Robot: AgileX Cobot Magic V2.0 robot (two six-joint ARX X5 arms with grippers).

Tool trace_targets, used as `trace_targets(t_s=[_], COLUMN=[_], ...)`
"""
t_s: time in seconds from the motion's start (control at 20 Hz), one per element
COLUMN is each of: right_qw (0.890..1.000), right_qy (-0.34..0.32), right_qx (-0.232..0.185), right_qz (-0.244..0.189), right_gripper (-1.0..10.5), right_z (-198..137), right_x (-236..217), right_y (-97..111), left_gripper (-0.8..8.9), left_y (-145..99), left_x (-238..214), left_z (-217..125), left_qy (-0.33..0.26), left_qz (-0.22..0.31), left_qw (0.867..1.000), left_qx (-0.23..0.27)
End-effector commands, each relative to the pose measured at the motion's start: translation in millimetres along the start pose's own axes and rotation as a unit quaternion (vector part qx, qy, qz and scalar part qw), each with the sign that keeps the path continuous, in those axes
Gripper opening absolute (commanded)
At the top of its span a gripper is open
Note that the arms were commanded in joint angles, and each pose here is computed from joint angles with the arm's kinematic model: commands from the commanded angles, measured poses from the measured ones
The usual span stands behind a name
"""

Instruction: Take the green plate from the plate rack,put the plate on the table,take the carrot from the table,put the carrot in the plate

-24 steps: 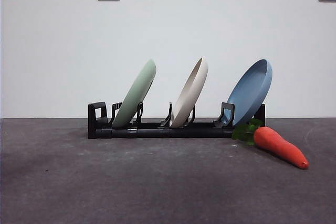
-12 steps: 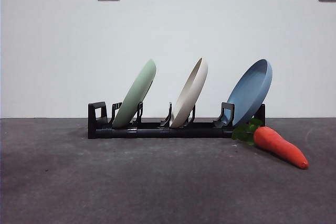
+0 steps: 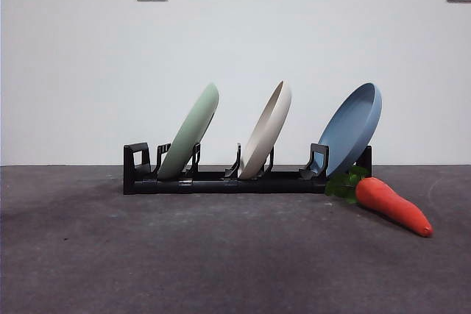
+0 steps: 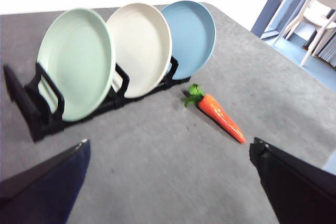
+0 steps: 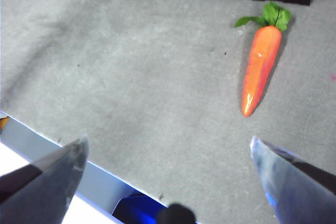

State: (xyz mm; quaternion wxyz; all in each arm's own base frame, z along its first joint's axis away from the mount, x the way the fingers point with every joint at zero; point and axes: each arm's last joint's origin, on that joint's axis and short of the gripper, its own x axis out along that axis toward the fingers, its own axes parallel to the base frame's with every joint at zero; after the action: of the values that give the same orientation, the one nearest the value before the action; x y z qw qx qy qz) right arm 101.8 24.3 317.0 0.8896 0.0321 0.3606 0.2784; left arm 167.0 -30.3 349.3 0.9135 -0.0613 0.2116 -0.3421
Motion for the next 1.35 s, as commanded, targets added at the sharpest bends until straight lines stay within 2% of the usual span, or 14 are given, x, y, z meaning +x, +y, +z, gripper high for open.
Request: trace_targets(t_s=[0.05,0.3,0.55,0.8,1.1,1.15,1.25,1.35], right_qw=[1.0,1.0,1.0,1.0,1.0,1.0,1.0,1.0], right_qy=[0.002,0.012,0.012,0.012,0.013,0.013,0.013,0.013], right_qx=[-0.002,0.003,0.003,0.004,0.005,0.005,0.005,0.005], right_qz=[0.0,0.001,0.001,0.001,0.001,0.001,0.001,0.001], right_gripper=[6.6,6.6,6.6,6.6,6.6,6.6,6.6,6.6], right_z=[2,4,3,3,3,3,3,3], right_x=[2,6,6,6,6,6,6,6], right_y=[-1,-4,-4,-4,-4,-4,-4,-4], left_gripper=[5.7,5.7,5.7,5.7,5.53,4.81,2.57,0.89], left_y=[10,27,46,61,66,66,64,64], left_x=[31,115,197,255,287,288,289,289], left_z=[14,40,49,34,9,7,7,6], left_qy=[0.02,0.071,0.078,0.067,0.082,0.085,0.086,0.091], left_qz=[0.01,0.007,0.024,0.045,0.05,0.056,0.053,0.053], left_qw=[1.0,0.997,0.996,0.996,0.995,0.994,0.994,0.994], left_qx=[0.002,0.008,0.024,0.038,0.039,0.039,0.04,0.038])
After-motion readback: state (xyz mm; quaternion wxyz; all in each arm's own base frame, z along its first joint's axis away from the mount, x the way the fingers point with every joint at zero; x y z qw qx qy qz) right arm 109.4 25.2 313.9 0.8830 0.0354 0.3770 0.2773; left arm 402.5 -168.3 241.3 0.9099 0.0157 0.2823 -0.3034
